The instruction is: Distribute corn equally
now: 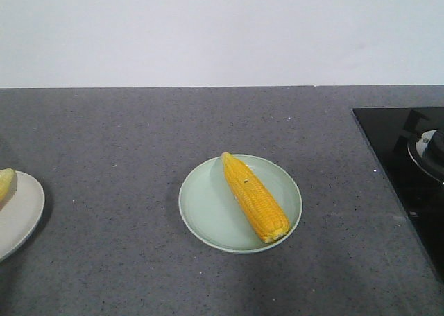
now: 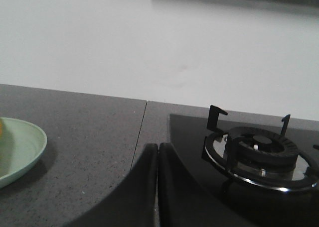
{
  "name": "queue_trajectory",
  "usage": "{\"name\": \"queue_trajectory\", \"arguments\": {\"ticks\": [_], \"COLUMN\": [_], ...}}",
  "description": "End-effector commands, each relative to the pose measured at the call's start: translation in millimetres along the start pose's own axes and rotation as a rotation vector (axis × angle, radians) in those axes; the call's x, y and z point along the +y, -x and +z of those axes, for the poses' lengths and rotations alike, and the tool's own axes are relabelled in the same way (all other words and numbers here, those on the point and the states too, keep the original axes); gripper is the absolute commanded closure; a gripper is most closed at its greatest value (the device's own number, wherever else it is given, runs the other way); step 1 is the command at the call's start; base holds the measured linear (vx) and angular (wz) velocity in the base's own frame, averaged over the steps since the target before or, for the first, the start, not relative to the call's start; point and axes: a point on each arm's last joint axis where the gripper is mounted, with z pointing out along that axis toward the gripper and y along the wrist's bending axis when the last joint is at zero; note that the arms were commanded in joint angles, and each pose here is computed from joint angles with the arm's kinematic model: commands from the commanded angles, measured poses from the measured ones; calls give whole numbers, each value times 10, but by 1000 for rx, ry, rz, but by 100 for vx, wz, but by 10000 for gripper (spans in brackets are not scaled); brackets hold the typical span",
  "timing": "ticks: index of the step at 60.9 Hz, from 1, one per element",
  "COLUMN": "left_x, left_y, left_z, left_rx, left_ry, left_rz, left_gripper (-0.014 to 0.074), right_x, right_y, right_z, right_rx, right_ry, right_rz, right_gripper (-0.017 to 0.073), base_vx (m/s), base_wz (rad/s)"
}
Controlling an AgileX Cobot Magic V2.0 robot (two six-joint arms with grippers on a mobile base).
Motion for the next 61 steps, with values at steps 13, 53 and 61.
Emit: {"name": "queue_trajectory", "arguments": {"ticks": [13,53,61], "left_x": [-5,-5,-5], "left_y": [66,66,66], "left_z": [-16,-16,-16], "left_rx": [-87,-87,-87], "left_ry": [-7,-7,-7], "left_rz": [-8,-8,-8], "left_gripper": [601,601,601], "right_x": [-4,-4,-4], "right_y": [104,103,103], "right_z": [-11,-10,-10], "right_rx": [-136,-134,-134], "right_ry": [-9,-9,-9], "right_rz": [-20,-18,-18], "right_gripper": [564,564,564], "base_vx": [0,0,0], "base_wz": [0,0,0]}}
